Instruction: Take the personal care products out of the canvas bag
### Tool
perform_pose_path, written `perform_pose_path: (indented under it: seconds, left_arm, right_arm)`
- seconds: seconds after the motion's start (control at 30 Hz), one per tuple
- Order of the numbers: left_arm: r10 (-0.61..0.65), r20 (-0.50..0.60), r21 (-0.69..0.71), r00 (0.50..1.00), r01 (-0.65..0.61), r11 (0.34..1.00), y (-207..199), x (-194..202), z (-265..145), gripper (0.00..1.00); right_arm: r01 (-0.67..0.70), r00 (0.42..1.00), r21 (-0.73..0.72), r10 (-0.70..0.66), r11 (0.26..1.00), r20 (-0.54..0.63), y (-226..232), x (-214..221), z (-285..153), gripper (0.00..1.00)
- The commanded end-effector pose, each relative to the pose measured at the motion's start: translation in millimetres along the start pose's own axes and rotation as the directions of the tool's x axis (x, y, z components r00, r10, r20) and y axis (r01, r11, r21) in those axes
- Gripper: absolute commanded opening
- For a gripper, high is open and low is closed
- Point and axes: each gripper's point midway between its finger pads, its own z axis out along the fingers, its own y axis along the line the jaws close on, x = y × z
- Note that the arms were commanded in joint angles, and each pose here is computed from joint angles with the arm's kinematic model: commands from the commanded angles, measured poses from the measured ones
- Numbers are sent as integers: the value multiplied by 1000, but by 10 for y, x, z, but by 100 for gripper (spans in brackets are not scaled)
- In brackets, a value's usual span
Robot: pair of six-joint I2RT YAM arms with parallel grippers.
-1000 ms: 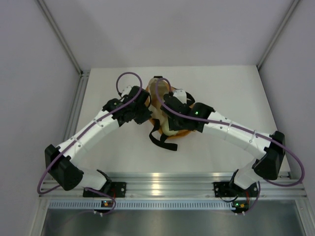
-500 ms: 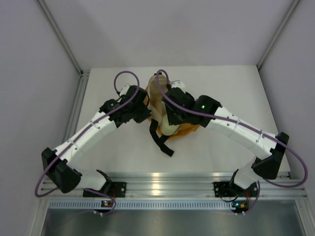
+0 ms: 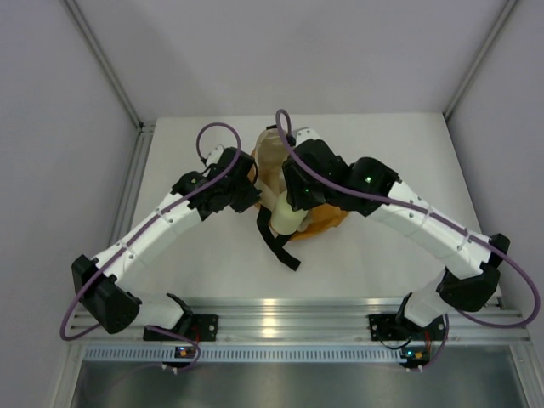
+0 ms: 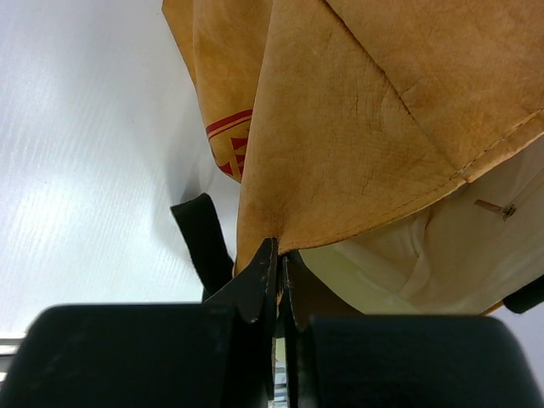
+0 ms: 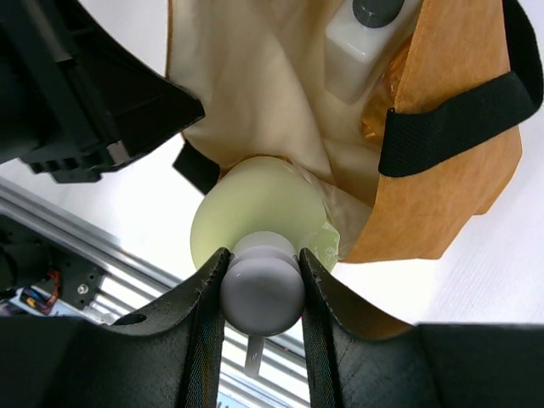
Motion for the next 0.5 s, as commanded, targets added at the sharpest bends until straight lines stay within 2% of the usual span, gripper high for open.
perform_pose_path:
  seconds: [0.0, 0.23, 0.37, 0.47]
  left_arm:
    - [-21, 6, 35, 1000, 21, 999, -123, -34, -20, 0]
    - [-21, 11, 35, 1000, 20, 999, -131, -46, -17, 0]
    - [-24, 14, 42, 1000, 23, 999, -146, -57, -40, 0]
    - [-25, 19, 45, 999, 24, 999, -143, -69, -55, 0]
  right_arm:
    - [-59, 970, -165, 96, 984, 225, 151, -609, -701, 0]
    - [-74, 960, -94, 97, 993, 261, -114, -720, -892, 0]
    - [-30, 970, 33, 21, 999, 241, -359, -676, -910, 0]
    - [-55, 967, 96, 29, 994, 253, -584, -708, -1011, 0]
